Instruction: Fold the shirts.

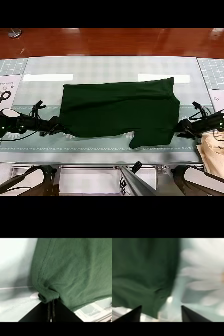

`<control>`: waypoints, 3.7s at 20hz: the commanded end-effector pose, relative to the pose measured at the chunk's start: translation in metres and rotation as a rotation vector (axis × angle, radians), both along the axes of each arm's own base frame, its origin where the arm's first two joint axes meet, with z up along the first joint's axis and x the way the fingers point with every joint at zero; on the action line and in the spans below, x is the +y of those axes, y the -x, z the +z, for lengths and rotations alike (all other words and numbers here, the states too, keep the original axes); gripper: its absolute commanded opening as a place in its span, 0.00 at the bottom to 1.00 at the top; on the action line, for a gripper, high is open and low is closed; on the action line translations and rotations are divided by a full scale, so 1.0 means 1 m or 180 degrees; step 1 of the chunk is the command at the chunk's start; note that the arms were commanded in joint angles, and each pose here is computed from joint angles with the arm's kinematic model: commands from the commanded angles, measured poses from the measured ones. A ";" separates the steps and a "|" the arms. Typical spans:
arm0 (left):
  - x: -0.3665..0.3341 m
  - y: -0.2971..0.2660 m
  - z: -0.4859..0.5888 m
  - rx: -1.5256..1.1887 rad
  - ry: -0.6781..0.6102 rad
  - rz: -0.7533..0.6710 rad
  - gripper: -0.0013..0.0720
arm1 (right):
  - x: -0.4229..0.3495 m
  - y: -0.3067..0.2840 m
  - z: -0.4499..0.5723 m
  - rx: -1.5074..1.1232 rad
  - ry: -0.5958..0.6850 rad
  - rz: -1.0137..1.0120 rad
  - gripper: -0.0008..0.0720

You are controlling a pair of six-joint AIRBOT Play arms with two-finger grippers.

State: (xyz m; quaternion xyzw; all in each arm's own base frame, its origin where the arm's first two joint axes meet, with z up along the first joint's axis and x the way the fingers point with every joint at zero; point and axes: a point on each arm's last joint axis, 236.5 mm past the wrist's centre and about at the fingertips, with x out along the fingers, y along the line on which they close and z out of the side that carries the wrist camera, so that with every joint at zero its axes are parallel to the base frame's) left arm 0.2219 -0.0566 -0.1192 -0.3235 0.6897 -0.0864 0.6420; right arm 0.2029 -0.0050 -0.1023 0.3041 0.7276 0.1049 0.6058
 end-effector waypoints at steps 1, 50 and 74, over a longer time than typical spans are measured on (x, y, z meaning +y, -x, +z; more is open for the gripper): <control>-0.001 0.003 0.001 0.0024 0.0019 -0.0027 0.05 | 0.006 -0.005 -0.013 -0.0119 0.0005 -0.0197 0.72; 0.042 -0.181 0.081 -0.0776 -0.0522 -0.0629 0.56 | -0.029 -0.243 0.021 -0.1186 -0.0334 -0.0871 0.86; -0.277 -0.190 0.186 -0.2563 0.0167 -0.1164 0.05 | 0.042 -0.194 0.207 -0.2066 0.0248 -0.0098 0.05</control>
